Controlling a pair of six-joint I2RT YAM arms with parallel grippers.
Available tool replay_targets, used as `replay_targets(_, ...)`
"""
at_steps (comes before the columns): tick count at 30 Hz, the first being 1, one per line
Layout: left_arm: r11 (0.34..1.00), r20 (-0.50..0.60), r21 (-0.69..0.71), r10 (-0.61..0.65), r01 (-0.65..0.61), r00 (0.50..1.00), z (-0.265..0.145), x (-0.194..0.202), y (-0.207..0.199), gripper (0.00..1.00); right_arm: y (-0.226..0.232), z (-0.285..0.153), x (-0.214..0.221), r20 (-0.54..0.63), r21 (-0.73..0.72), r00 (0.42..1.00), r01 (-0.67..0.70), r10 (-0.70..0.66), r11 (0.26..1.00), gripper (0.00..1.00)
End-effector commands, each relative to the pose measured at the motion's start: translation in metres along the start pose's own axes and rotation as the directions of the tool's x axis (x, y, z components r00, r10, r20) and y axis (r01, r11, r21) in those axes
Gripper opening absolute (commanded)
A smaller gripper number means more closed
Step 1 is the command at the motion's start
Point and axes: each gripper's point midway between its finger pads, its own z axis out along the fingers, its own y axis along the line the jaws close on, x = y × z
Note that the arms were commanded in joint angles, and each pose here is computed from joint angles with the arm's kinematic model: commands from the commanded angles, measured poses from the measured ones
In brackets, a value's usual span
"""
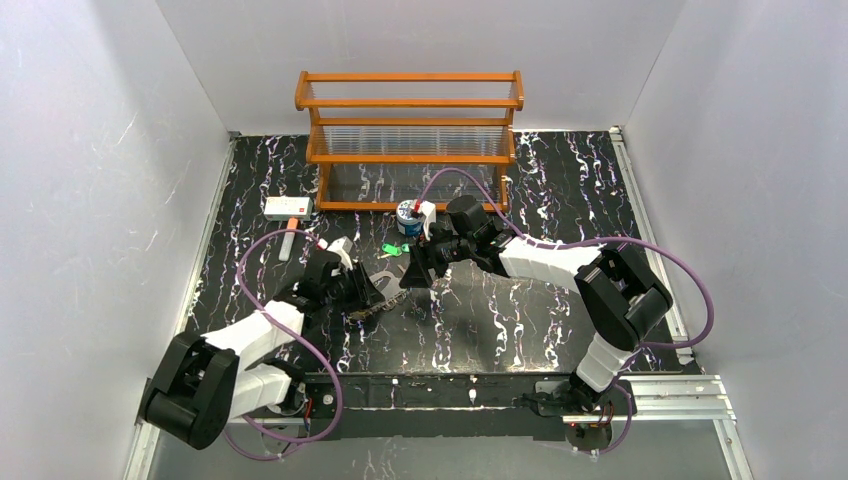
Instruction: Put the keys on the keyring
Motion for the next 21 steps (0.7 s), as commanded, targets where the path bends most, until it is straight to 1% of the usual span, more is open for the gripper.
replay_targets(1, 0.999, -0.016, -0.036, -0.036, 0.036, 0.999, -0.006, 0.006, 0.005, 0.33, 0.01, -0.006, -0.026, 0.052, -0.013, 0.997, 0.065, -0.064, 0.998, 0.71)
replay_targets(12, 0.999, -0.036, 0.044, -0.03, 0.031, 0.999, -0.008, 0.019, -0.004, 0.16, 0.009, -0.004, -0.02, 0.037, -0.024, 0.998, 0.051, -0.051, 0.998, 0.71)
replay_targets(17, 0.997, -0.038, 0.069, -0.027, 0.03, 0.999, -0.012, 0.025, -0.008, 0.16, 0.01, -0.004, -0.019, 0.034, -0.026, 0.998, 0.048, -0.047, 0.999, 0.71)
replay_targets(21, 0.997, -0.023, 0.048, -0.053, 0.054, 0.998, -0.012, 0.025, -0.004, 0.22, 0.01, -0.003, -0.019, 0.034, -0.029, 0.998, 0.046, -0.045, 0.999, 0.71)
